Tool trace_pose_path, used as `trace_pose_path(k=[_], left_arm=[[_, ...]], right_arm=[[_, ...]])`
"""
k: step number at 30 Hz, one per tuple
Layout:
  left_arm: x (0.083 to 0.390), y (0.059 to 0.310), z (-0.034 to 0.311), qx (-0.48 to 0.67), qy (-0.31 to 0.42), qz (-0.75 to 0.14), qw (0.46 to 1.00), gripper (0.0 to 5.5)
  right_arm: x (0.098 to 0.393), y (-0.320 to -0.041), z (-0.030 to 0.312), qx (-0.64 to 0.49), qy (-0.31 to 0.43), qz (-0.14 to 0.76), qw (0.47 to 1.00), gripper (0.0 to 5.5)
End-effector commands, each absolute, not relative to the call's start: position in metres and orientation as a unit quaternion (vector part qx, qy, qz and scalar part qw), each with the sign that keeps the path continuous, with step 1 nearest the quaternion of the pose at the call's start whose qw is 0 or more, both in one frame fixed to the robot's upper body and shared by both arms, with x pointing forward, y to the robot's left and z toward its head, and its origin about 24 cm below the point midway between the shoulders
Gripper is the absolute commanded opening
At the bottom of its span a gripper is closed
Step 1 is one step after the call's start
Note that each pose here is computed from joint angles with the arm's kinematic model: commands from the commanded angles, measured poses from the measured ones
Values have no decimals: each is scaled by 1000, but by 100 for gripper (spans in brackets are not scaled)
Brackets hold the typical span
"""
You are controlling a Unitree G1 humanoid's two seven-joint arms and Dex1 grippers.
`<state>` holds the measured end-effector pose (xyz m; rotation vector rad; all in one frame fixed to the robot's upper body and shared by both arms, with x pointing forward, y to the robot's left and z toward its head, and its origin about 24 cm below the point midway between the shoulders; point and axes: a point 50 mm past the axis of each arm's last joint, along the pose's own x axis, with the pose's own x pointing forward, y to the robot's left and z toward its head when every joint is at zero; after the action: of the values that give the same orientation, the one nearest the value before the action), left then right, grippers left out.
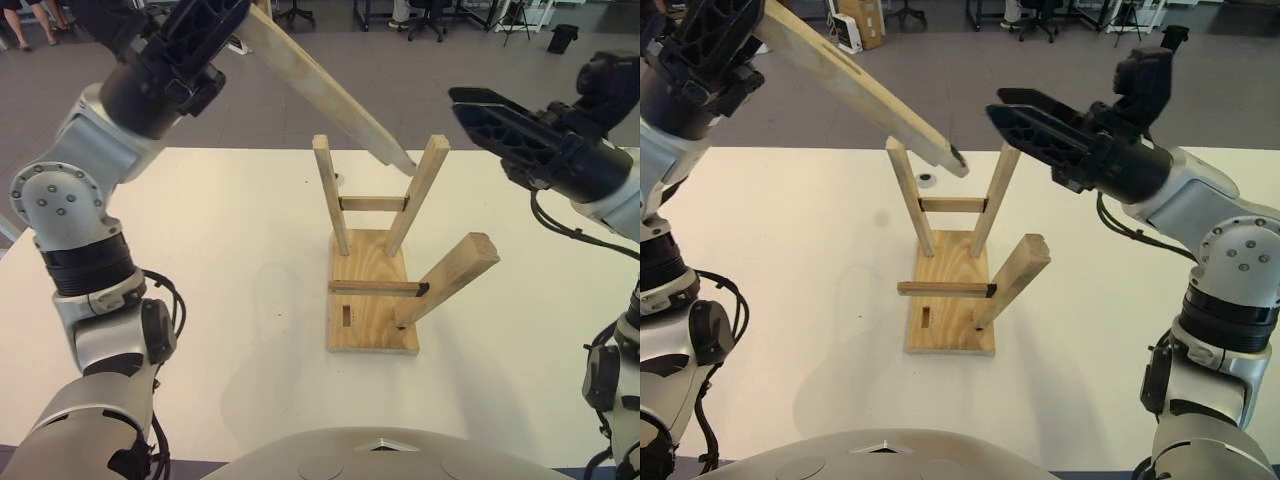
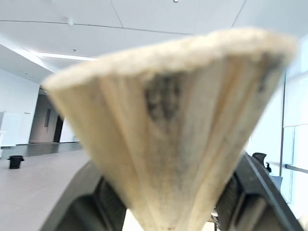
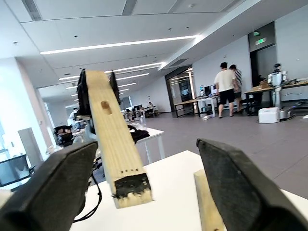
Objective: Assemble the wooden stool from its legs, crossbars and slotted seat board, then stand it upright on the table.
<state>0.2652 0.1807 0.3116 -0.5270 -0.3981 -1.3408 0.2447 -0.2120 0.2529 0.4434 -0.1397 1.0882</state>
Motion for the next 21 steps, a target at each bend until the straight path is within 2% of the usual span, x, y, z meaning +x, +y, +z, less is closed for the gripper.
trace_pose_path(k=[1,4,6,12,15,21], left_arm=[[256,206,306,-185,-157,-570,785,203],[256,209,296,-167,-138,-559,800,203],[260,215,291,-159,-130,-536,819,203],[272,230,269,-149,-125,-483,853,203],[274,236,263,-177,-130,-480,849,203],[266,243,262,-183,-123,-530,819,203]], right_arm=[[217,-275,175,132,87,352,922,389],[186,-280,108,4,254,361,897,389],[166,-270,80,-51,304,402,862,389],[138,-225,40,-63,311,461,829,389],[141,-206,23,-98,302,437,842,389],[150,-183,4,-129,289,407,857,389]])
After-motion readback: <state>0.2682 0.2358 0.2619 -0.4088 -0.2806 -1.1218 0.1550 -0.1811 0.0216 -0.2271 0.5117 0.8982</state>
